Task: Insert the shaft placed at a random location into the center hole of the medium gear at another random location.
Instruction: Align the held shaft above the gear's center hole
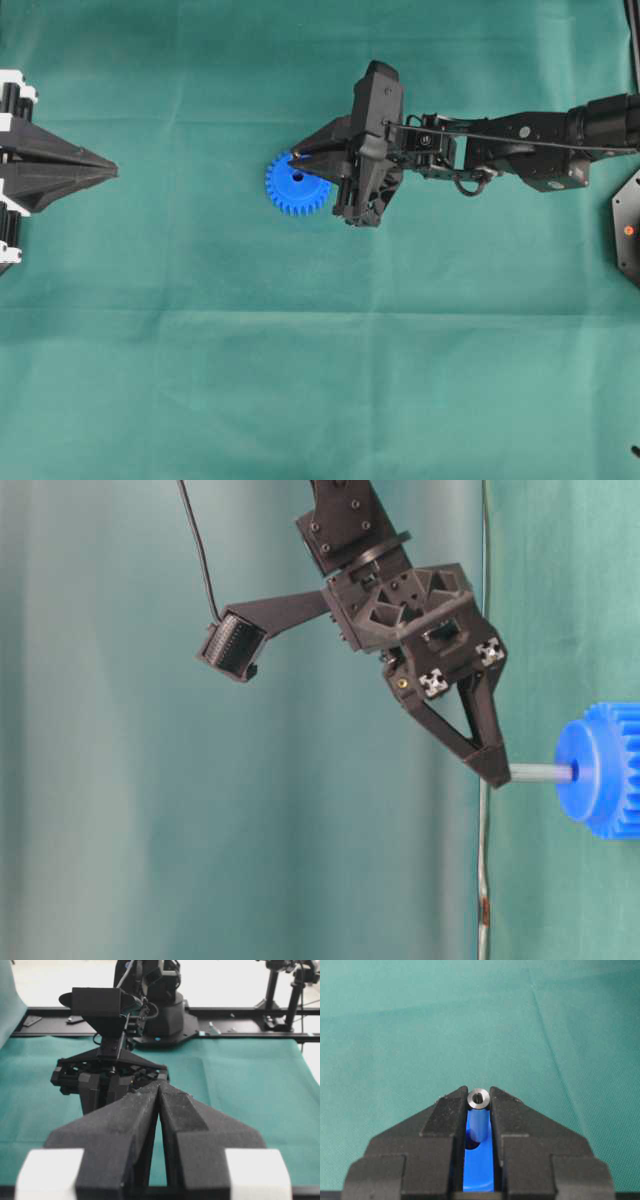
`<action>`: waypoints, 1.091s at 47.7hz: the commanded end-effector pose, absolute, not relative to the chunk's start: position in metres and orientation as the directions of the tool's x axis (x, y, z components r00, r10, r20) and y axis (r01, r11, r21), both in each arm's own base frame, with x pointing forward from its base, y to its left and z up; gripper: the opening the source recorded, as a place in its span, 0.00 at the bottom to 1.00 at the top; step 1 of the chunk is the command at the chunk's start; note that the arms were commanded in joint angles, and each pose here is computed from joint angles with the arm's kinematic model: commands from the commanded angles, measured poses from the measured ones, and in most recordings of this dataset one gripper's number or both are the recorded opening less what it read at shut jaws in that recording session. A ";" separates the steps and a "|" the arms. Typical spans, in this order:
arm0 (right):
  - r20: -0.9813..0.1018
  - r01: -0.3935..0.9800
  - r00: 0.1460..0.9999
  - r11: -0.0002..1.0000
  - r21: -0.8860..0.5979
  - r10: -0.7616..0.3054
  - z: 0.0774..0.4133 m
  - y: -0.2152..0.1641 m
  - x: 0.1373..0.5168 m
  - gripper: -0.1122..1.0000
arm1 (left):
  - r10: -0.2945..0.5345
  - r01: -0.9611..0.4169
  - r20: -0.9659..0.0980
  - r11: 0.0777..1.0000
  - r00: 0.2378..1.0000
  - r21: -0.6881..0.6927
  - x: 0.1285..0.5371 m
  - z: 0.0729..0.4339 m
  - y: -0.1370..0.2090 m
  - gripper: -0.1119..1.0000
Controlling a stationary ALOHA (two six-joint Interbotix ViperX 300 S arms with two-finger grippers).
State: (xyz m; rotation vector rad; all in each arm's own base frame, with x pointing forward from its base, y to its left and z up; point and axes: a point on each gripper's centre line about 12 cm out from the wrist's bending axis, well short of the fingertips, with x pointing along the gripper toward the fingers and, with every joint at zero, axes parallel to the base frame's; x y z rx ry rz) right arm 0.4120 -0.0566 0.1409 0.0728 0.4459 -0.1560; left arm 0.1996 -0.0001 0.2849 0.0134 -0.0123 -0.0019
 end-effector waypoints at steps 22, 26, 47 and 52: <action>-0.374 0.154 0.918 0.988 0.026 -0.133 0.173 -0.054 0.411 0.22 | 0.007 -0.007 0.034 1.000 0.999 0.013 0.202 0.294 0.002 0.12; -0.382 0.154 0.915 0.988 0.027 -0.133 0.170 -0.054 0.411 0.22 | 0.011 -0.012 0.032 1.000 0.999 0.013 0.202 0.293 0.003 0.12; -0.436 0.158 0.891 0.987 0.035 -0.127 0.142 -0.053 0.416 0.22 | 0.013 -0.013 0.031 1.000 0.999 0.013 0.202 0.294 0.003 0.12; -0.442 0.158 0.888 0.987 0.035 -0.127 0.139 -0.053 0.416 0.22 | 0.013 -0.013 0.031 1.000 0.999 0.013 0.202 0.294 0.003 0.12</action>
